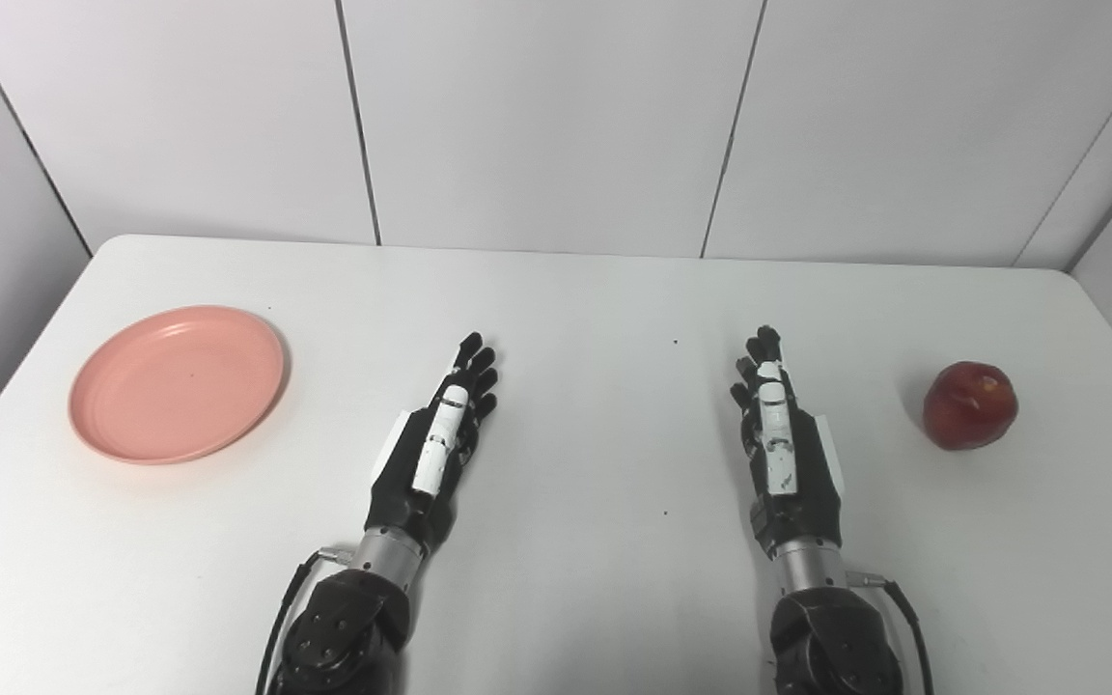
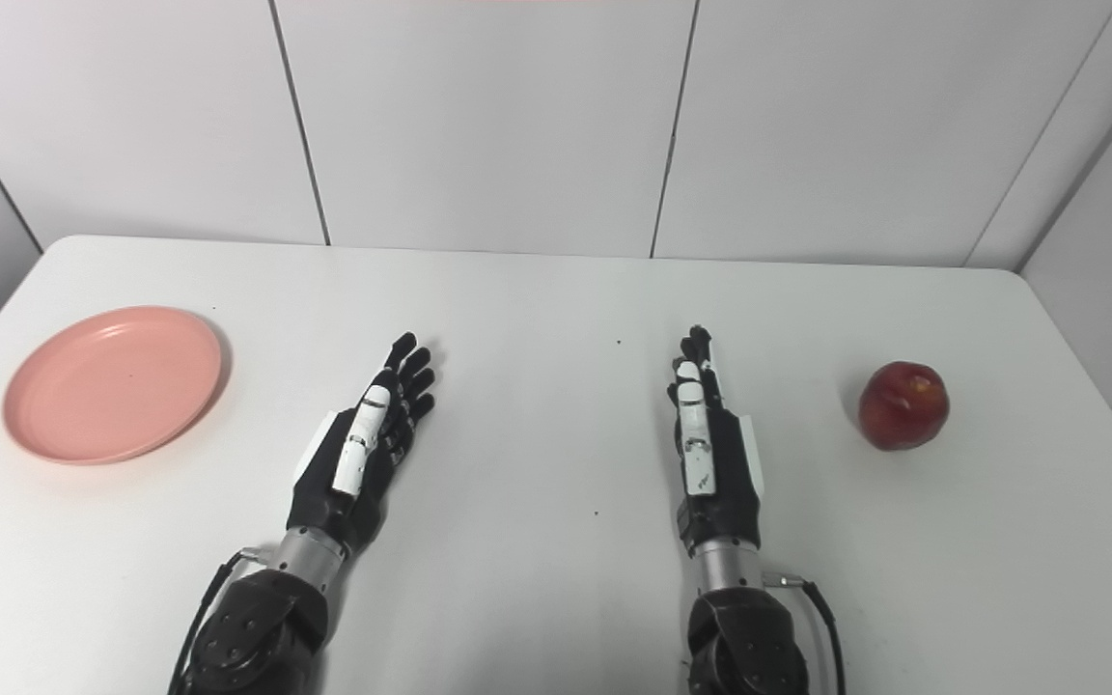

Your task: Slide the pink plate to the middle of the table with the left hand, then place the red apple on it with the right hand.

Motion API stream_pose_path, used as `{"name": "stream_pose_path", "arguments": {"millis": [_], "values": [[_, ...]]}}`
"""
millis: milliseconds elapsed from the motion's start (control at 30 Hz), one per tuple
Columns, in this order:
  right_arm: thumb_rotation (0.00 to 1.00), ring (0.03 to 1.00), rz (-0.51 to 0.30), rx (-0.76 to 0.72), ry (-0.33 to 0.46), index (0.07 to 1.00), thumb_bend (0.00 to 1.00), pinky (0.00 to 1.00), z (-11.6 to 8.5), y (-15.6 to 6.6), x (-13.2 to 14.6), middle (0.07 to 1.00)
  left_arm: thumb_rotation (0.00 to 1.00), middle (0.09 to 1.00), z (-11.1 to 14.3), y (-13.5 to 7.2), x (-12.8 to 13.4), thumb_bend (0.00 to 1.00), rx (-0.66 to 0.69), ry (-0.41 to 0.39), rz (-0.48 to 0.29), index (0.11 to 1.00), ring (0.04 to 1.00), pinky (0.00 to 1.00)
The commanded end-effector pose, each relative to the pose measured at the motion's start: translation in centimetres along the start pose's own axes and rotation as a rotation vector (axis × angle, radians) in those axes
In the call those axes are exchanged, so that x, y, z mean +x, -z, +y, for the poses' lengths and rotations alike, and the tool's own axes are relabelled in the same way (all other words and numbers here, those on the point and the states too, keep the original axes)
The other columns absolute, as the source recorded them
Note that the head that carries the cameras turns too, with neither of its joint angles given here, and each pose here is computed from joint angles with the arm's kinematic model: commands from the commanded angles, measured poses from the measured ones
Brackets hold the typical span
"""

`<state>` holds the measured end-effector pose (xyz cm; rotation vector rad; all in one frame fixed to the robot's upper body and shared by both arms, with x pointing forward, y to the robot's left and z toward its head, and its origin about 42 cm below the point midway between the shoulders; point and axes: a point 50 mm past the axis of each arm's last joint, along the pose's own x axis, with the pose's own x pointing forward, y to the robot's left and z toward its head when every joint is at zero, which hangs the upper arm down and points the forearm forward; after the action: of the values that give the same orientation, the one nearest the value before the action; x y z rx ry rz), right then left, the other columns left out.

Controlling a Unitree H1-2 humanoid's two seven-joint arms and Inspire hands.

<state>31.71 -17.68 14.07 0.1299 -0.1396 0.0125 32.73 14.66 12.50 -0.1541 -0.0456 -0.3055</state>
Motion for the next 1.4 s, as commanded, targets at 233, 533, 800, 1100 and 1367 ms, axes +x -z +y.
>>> {"name": "stream_pose_path", "arguments": {"millis": [233,533,800,1100,1367], "values": [[1.00,1.000,-0.070,0.009,-0.016,1.000,0.22,1.00,0.3,-1.3,0.6,1.000,1.00,1.000,-0.8,-1.3,0.6,0.41,-0.005,0.015,-0.073,1.000,1.000,1.00],[1.00,1.000,-0.066,0.008,-0.020,1.000,0.22,1.00,0.2,-1.3,0.5,1.000,1.00,1.000,-1.0,-1.3,0.5,0.41,-0.003,0.015,-0.075,1.000,1.000,1.00],[1.00,1.000,-0.053,0.012,-0.025,1.000,0.22,1.00,-1.0,-1.1,0.0,1.000,1.00,1.000,-2.2,-0.7,0.7,0.41,0.000,0.011,-0.064,1.000,1.000,1.00],[1.00,1.000,-0.072,-0.021,-0.027,1.000,0.23,1.00,-2.0,-0.7,-0.2,1.000,1.00,1.000,-3.4,-0.1,1.0,0.40,0.005,0.012,-0.056,1.000,1.000,1.00],[1.00,1.000,-0.070,-0.016,-0.043,1.000,0.22,1.00,-2.0,-0.4,-0.2,1.000,1.00,1.000,-3.1,0.3,1.2,0.41,0.008,0.017,-0.054,1.000,1.000,1.00]]}}
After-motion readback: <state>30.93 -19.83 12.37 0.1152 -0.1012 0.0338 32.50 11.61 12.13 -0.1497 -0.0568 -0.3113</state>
